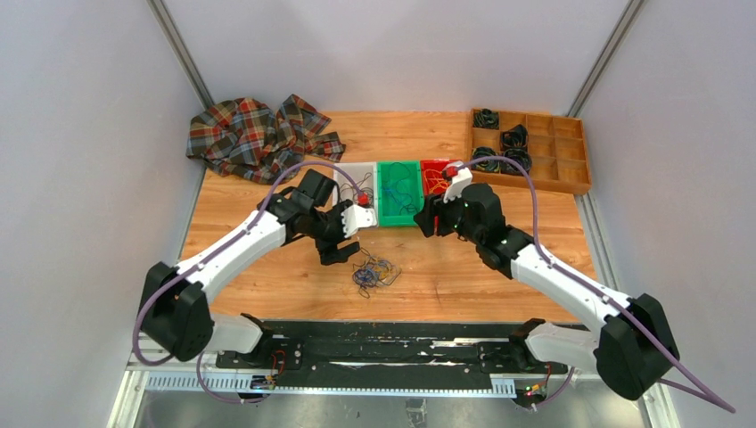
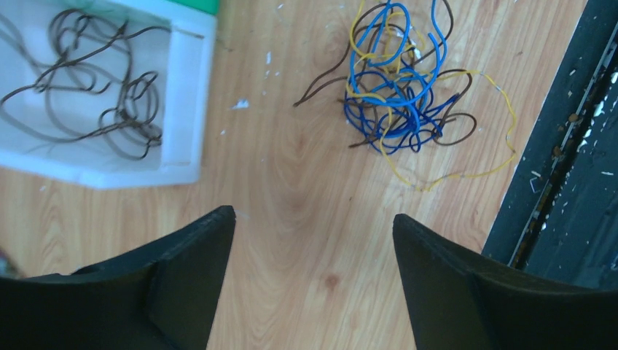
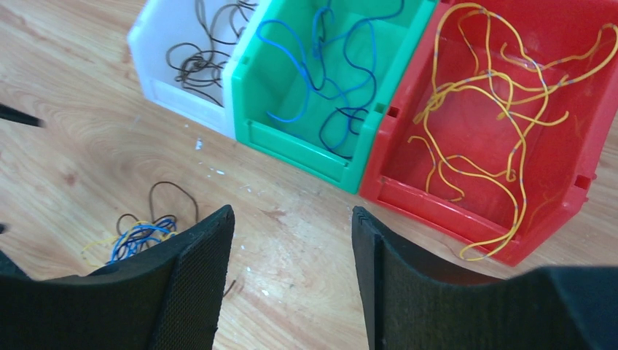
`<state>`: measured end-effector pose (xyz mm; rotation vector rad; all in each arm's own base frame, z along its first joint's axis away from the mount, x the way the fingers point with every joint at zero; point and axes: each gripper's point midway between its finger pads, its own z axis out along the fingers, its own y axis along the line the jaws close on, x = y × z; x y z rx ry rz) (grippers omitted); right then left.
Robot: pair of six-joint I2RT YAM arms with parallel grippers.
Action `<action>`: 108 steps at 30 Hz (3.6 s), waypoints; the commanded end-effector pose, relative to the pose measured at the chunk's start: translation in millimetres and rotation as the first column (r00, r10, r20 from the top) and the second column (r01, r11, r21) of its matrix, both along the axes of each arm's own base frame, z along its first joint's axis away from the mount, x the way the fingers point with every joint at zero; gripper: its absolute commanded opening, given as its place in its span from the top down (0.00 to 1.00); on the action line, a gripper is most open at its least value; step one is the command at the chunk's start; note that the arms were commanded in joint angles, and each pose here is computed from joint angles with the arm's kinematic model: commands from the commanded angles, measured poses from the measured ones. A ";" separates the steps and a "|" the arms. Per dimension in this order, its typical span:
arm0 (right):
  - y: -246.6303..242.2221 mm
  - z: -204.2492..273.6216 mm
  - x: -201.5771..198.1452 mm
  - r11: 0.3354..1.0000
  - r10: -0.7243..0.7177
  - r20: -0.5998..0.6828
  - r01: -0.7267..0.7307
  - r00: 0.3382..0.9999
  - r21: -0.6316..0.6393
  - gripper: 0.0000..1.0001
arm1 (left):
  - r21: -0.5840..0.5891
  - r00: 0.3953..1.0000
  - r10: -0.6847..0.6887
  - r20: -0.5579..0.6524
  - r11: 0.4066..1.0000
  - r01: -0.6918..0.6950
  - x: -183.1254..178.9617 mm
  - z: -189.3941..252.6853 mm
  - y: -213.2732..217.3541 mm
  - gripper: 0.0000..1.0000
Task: Untangle the cables
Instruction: Untie the cable.
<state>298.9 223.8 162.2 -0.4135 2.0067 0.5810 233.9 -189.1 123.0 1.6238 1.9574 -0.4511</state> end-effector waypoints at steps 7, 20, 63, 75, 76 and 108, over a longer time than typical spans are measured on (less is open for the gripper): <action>-11.8 17.4 -20.2 0.998 -0.052 0.086 0.050 0.995 0.023 0.47 | -0.065 0.983 -0.185 -0.009 0.981 0.184 18.1 -47.4 -33.2 0.26; -13.9 30.2 -23.7 0.997 -0.063 0.097 0.058 0.993 0.056 0.49 | -0.074 0.952 -0.296 -0.083 0.954 0.290 7.7 -63.8 -41.0 0.36; 126.6 84.3 -55.7 0.935 0.279 0.269 -0.325 0.922 0.142 0.37 | -0.288 0.990 -0.077 0.120 0.951 0.109 -28.7 189.4 -51.8 0.99; 123.7 38.2 -30.2 0.980 0.157 0.180 -0.175 0.971 0.092 0.46 | -0.378 0.975 -0.107 0.195 0.909 0.176 -44.9 243.5 -56.7 1.00; 122.7 37.3 -29.4 0.981 0.150 0.179 -0.168 0.972 0.092 0.46 | -0.381 0.973 -0.104 0.208 0.907 0.179 -43.9 248.2 -56.8 1.00; 128.4 76.5 -71.9 0.907 0.260 0.322 -0.345 0.910 0.241 0.30 | -0.334 0.889 0.000 0.457 0.927 0.172 -11.9 311.7 -53.8 0.99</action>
